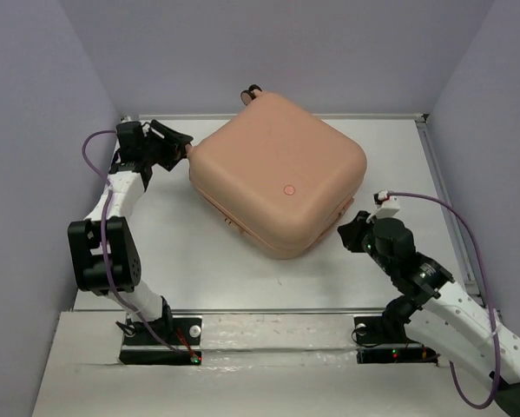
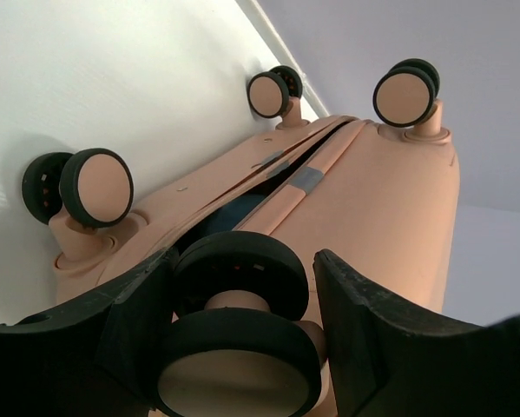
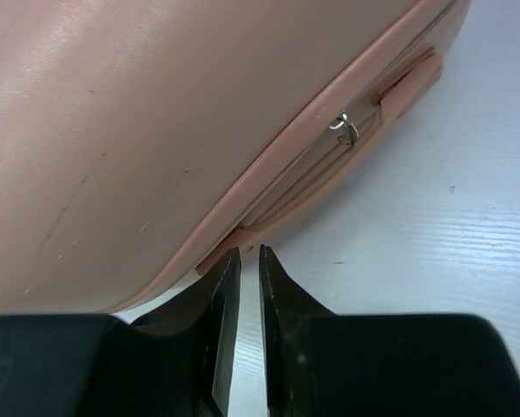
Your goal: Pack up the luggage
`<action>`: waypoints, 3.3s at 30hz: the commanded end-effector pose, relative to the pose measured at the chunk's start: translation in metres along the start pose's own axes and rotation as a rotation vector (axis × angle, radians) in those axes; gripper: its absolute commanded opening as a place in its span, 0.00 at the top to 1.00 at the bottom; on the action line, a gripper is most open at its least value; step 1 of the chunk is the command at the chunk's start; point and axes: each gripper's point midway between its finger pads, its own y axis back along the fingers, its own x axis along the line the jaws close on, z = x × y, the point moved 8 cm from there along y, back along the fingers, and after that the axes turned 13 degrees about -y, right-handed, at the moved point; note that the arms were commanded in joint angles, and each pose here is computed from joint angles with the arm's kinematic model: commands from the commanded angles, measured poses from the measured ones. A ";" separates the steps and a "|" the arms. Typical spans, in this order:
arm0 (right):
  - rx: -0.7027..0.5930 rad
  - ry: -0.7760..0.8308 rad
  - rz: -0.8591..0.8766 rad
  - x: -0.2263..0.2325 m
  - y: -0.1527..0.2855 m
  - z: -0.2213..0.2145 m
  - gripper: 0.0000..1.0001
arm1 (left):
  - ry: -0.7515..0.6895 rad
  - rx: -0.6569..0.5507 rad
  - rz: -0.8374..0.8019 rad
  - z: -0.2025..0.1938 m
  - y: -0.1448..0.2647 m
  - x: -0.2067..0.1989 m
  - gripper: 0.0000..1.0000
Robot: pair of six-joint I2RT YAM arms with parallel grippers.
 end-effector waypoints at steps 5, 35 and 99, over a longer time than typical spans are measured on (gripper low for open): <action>0.099 0.044 -0.051 -0.001 -0.027 -0.018 0.70 | -0.113 -0.041 -0.127 0.019 -0.018 -0.011 0.82; 0.171 -0.141 0.354 0.048 -0.104 -0.055 0.74 | -0.083 -0.173 -0.032 -0.132 0.100 0.058 0.47; -0.102 0.365 0.561 -0.020 -0.136 0.033 0.89 | -0.380 0.125 -0.306 -0.224 0.110 0.032 0.68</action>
